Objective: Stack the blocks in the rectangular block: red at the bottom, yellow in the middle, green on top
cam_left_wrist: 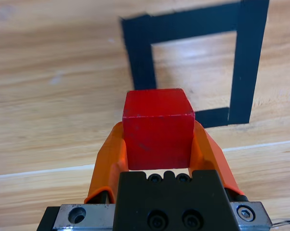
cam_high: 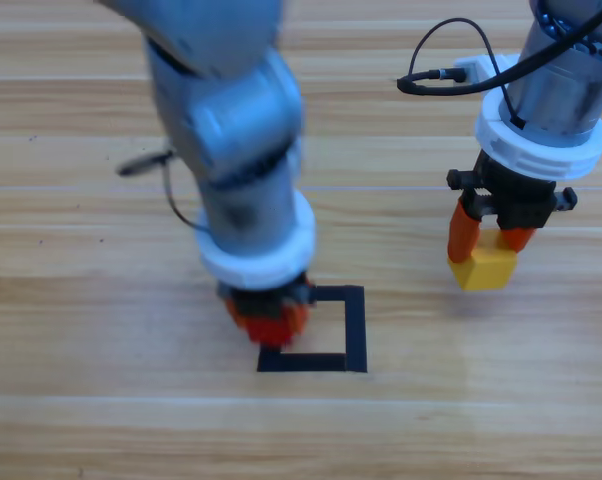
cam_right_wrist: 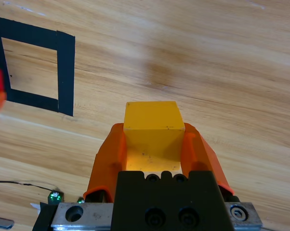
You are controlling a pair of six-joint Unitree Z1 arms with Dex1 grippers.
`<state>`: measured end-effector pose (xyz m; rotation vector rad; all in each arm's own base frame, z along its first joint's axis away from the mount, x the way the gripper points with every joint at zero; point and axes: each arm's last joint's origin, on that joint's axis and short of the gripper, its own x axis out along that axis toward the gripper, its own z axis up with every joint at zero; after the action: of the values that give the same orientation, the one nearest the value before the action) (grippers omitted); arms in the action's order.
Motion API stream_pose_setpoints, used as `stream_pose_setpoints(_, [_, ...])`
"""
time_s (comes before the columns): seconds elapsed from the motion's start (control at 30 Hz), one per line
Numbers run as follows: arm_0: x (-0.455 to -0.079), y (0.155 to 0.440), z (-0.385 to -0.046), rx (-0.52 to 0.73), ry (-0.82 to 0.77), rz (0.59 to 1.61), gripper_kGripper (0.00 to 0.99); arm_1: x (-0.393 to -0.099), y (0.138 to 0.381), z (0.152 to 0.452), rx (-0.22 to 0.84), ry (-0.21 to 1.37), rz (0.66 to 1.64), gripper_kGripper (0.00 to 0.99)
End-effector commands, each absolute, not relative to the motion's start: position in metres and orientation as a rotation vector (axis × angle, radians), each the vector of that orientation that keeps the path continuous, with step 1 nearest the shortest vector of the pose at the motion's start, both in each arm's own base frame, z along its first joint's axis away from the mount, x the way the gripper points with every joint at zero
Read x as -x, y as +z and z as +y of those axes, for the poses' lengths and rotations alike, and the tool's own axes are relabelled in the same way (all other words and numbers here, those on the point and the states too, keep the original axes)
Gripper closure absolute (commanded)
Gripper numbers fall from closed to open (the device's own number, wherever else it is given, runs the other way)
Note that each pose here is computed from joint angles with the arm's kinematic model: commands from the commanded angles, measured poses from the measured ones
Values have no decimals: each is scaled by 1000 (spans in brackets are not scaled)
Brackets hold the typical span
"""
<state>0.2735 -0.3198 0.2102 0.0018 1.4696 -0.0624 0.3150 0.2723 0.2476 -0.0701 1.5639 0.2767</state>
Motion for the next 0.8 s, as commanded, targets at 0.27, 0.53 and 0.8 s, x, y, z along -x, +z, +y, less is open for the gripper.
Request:
stream_pose_setpoints(0.27, [-262,191,-361,5,-64,1485,990,-311,274,248,22,236,1515,990])
stream_pose_setpoints(0.53, [-264,186,-363,13,-54,1492,990,-311,273,248,12,238,1515,990])
stream_pose_setpoints(0.8, [-267,177,-366,12,-41,1498,990,-312,272,249,18,254,1513,990])
